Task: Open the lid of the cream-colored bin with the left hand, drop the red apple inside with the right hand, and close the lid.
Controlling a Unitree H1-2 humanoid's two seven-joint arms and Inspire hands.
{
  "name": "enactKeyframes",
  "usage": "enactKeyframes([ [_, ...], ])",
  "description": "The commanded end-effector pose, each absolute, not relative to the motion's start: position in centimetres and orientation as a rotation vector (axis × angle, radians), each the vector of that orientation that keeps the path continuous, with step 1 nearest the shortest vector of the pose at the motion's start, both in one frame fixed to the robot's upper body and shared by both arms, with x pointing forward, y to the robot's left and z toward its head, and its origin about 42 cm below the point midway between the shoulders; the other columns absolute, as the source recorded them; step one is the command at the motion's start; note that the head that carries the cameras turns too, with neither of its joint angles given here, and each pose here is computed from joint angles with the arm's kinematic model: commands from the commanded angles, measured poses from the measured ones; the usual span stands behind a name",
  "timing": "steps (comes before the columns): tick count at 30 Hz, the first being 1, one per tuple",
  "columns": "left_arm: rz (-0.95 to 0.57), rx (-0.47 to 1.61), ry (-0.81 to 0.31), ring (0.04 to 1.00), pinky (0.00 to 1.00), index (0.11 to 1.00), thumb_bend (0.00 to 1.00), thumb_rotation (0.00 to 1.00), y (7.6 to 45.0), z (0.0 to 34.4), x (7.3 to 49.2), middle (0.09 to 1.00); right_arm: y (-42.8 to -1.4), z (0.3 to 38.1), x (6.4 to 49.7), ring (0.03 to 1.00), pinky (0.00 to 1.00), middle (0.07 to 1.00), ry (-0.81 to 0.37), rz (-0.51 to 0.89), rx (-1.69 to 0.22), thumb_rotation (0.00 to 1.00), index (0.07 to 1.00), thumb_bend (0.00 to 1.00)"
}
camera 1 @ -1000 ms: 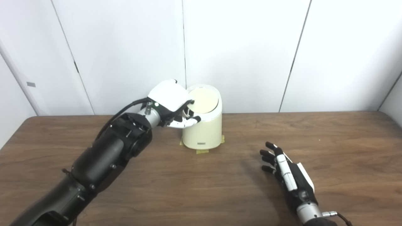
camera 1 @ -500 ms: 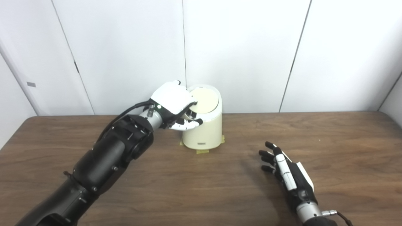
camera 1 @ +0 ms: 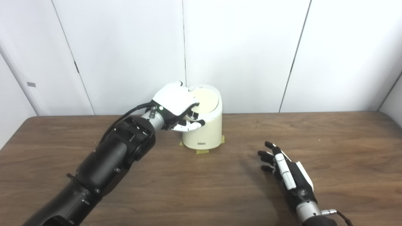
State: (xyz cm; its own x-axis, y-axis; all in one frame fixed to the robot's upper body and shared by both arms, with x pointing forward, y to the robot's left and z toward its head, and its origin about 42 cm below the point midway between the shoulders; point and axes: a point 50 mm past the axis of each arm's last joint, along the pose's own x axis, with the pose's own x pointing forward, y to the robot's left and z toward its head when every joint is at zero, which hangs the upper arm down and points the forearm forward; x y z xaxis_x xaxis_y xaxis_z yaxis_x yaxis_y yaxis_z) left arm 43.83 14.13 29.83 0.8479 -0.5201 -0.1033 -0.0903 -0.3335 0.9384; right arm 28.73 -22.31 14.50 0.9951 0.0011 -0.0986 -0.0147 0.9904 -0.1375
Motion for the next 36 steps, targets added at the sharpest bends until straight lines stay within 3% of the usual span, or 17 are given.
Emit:
enactKeyframes([
  [1, -0.502, 1.878, -0.511, 0.933, 1.0, 0.843, 0.46, 1.0, 12.9, 30.7, 43.5, 0.871, -21.9, 15.9, 29.4, 0.845, 0.77, 0.808, 0.054, 0.026, -0.142, 1.0, 0.9, 0.43],
  [17, -0.615, 1.993, -0.378, 0.926, 1.0, 0.766, 0.47, 1.0, 12.9, 29.1, 43.1, 0.842, -22.0, 16.2, 29.1, 0.849, 0.8, 0.793, 0.055, 0.032, -0.144, 1.0, 0.902, 0.43],
  [25, -0.619, 1.987, -0.356, 0.924, 1.0, 0.781, 0.48, 1.0, 12.9, 29.1, 42.7, 0.846, -22.1, 16.2, 29.1, 0.832, 0.76, 0.786, 0.051, 0.032, -0.168, 1.0, 0.893, 0.43],
  [29, -0.569, 1.887, -0.408, 0.92, 1.0, 0.817, 0.46, 0.99, 13.0, 30.1, 42.5, 0.844, -22.2, 16.2, 29.1, 0.833, 0.76, 0.788, 0.055, 0.033, -0.157, 1.0, 0.894, 0.43],
  [36, -0.351, 1.638, -0.616, 0.856, 0.93, 0.836, 0.4, 0.84, 14.1, 33.1, 41.9, 0.828, -22.2, 16.3, 29.2, 0.831, 0.74, 0.792, 0.052, 0.027, -0.157, 1.0, 0.884, 0.43],
])
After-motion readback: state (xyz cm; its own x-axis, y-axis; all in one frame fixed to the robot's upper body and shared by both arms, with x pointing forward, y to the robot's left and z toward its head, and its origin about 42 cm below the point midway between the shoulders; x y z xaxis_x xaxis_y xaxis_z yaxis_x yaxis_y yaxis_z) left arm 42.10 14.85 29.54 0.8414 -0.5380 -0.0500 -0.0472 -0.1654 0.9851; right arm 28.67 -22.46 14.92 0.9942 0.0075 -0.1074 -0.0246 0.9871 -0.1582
